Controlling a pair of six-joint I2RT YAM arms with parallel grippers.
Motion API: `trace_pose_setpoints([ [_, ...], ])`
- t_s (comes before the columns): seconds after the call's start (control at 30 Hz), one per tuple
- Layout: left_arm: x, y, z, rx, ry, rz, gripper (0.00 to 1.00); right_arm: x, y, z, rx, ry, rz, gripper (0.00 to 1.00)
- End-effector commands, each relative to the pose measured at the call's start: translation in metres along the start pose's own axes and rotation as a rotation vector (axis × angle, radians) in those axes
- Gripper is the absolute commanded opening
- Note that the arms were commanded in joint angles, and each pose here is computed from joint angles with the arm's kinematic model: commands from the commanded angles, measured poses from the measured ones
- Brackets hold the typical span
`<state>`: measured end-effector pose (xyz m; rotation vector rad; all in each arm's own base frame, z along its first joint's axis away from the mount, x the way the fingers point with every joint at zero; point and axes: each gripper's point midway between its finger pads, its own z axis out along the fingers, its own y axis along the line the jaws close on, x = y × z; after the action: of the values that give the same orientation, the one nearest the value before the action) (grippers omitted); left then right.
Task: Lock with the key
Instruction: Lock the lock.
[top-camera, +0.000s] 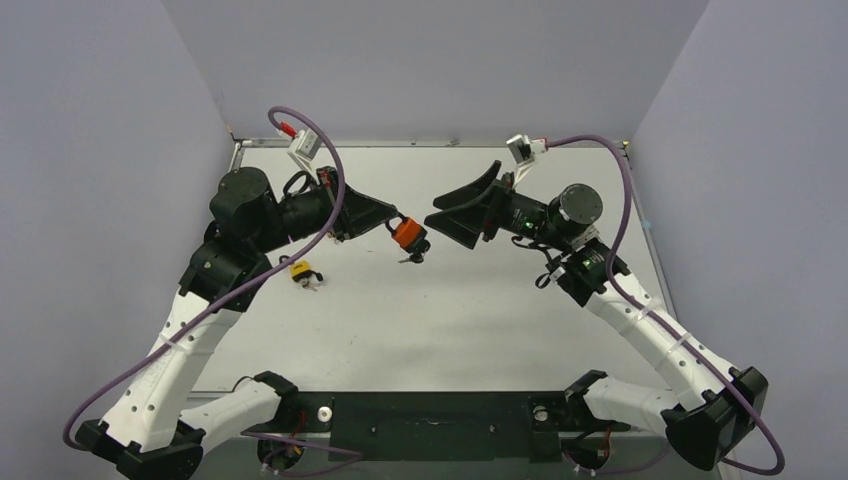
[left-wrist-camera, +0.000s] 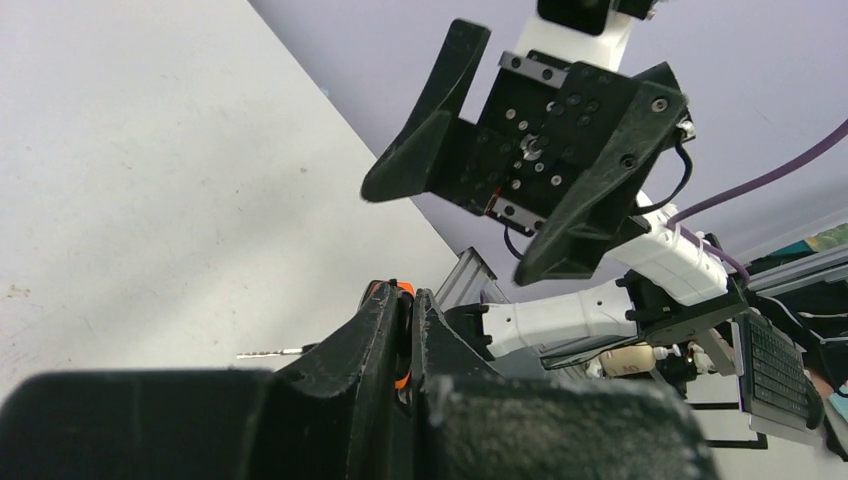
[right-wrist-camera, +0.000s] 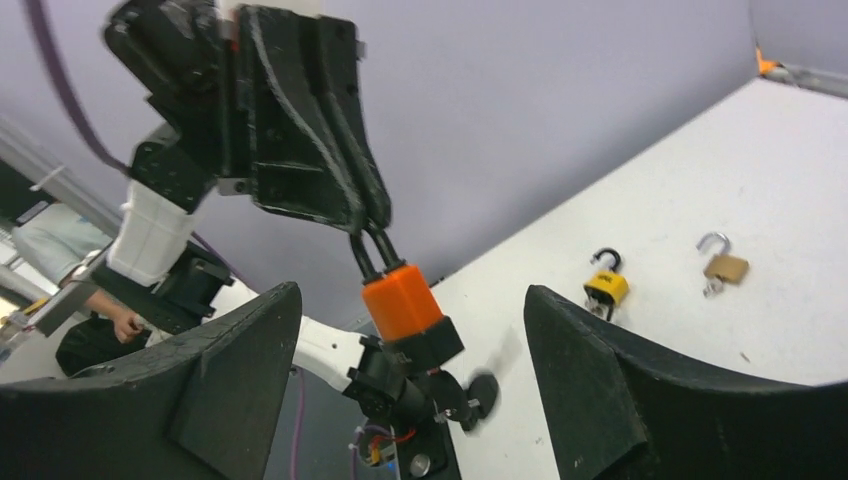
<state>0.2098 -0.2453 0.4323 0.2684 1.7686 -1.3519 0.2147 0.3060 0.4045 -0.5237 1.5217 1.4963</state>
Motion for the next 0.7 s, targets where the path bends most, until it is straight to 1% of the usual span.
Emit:
trace_pose_setpoints([
  [0.0,-0.017,-0.018,-0.006,0.05,-0.048,0.005,0.0,-0.029,0.036,-0.009,-0.204,-0.085,-0.054,0.79],
  [0.1,-0.023,-0.02,-0.004,0.059,-0.06,-0.023,0.0,-0.026,0.035,-0.012,-0.27,-0.086,-0.04,0.79],
  [0.2,-0.032,-0.024,-0.005,0.071,-0.079,-0.032,0.0,-0.015,0.029,-0.012,-0.278,-0.048,-0.048,0.78],
  [0.3,-0.041,-0.029,-0.004,0.091,-0.098,-0.055,0.0,-0.006,0.021,-0.011,-0.251,-0.019,-0.064,0.72],
  [0.43,-0.049,-0.035,-0.003,0.132,-0.116,-0.083,0.0,0.005,0.008,-0.01,-0.19,0.021,-0.082,0.7],
  [0.67,-0.057,-0.039,-0.001,0.165,-0.135,-0.101,0.0,0.015,-0.003,-0.008,-0.174,0.038,-0.065,0.64],
])
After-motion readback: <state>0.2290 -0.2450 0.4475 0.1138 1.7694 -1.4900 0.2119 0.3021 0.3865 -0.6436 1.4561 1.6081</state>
